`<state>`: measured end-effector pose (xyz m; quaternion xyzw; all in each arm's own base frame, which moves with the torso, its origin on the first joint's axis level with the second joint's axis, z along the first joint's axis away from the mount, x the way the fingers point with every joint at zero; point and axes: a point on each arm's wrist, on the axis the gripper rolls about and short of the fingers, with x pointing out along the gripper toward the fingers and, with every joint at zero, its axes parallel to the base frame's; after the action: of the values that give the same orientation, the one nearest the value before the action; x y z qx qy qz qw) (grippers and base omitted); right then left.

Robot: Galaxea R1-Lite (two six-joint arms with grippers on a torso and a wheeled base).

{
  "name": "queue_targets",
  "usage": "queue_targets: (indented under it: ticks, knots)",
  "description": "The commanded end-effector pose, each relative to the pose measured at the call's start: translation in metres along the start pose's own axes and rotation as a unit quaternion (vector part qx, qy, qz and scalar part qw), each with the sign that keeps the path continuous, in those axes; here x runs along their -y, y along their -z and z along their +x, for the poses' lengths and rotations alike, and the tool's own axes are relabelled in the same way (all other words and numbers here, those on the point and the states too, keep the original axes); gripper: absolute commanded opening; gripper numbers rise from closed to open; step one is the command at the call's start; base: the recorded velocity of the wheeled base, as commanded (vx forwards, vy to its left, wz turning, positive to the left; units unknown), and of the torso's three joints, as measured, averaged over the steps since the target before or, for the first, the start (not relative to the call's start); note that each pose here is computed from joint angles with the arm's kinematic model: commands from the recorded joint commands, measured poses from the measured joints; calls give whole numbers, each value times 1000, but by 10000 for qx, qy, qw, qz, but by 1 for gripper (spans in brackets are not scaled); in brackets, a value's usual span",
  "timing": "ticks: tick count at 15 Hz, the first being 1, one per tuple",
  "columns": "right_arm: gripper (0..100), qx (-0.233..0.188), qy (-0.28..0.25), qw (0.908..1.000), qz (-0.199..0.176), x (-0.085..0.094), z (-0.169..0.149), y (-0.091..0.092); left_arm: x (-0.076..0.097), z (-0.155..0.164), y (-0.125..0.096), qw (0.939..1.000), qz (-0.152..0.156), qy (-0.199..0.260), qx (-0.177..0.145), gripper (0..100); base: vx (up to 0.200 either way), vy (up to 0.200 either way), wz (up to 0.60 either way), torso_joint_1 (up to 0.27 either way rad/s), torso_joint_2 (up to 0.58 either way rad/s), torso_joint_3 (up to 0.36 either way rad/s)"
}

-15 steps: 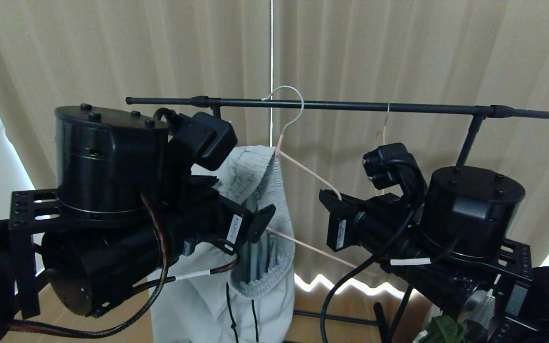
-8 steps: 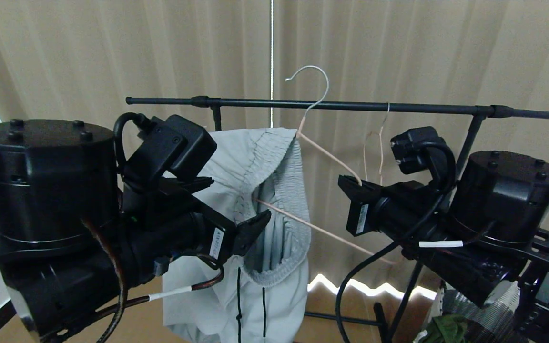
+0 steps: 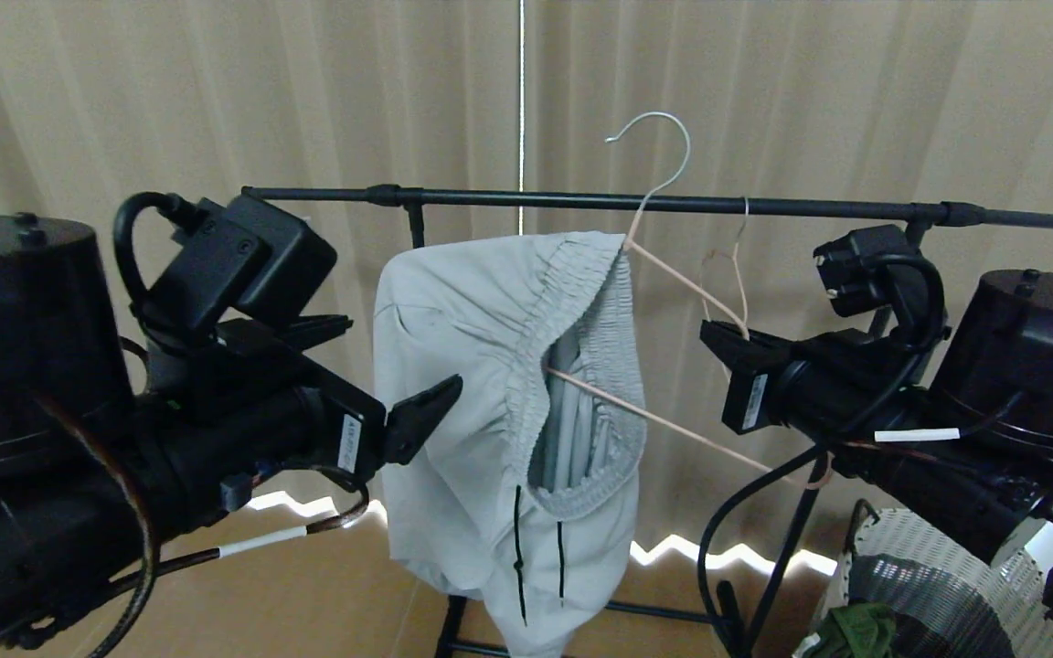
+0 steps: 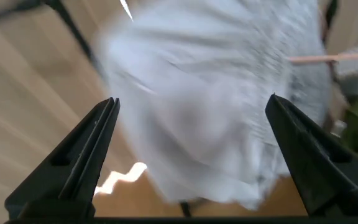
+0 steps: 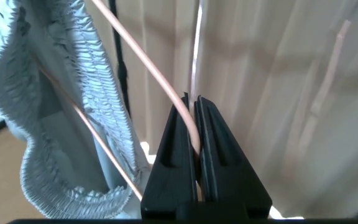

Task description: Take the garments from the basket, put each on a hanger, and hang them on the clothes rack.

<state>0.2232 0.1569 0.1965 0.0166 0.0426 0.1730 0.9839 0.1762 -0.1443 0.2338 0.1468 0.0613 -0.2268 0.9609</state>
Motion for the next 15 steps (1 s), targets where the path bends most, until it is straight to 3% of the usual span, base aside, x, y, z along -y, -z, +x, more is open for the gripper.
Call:
queue_targets:
  ticks: [1,2,4,6,8,12,15]
  knots:
    - [0,-30,45,10000,-49,10,-4,1,-11,-7,-2,9993,108,-248,247,100,0,0,0,0,0,0]
    - [0,-32,15,10000,-48,10,-4,1,-13,-6,-3,9990,149,-293,295,100,0,0,0,0,0,0]
    - [0,-51,-176,9998,-57,10,-5,1,-24,-3,-6,9951,739,-345,558,100,0,0,0,0,0,0]
    - [0,-63,-368,9993,-64,8,-5,1,-38,-1,-8,9793,1689,479,1010,100,0,0,0,0,0,0]
    - [0,-60,-552,9983,-200,8,-6,1,-48,14,-5,9665,2299,531,1015,100,0,0,0,0,0,0]
    - [0,-30,-707,9971,-295,6,-8,1,-48,41,-12,9610,2514,540,1017,100,0,0,0,0,0,0]
    - [0,-12,-929,9952,-315,-4,-14,1,-40,51,-14,9522,2783,681,1059,100,0,0,0,0,0,0]
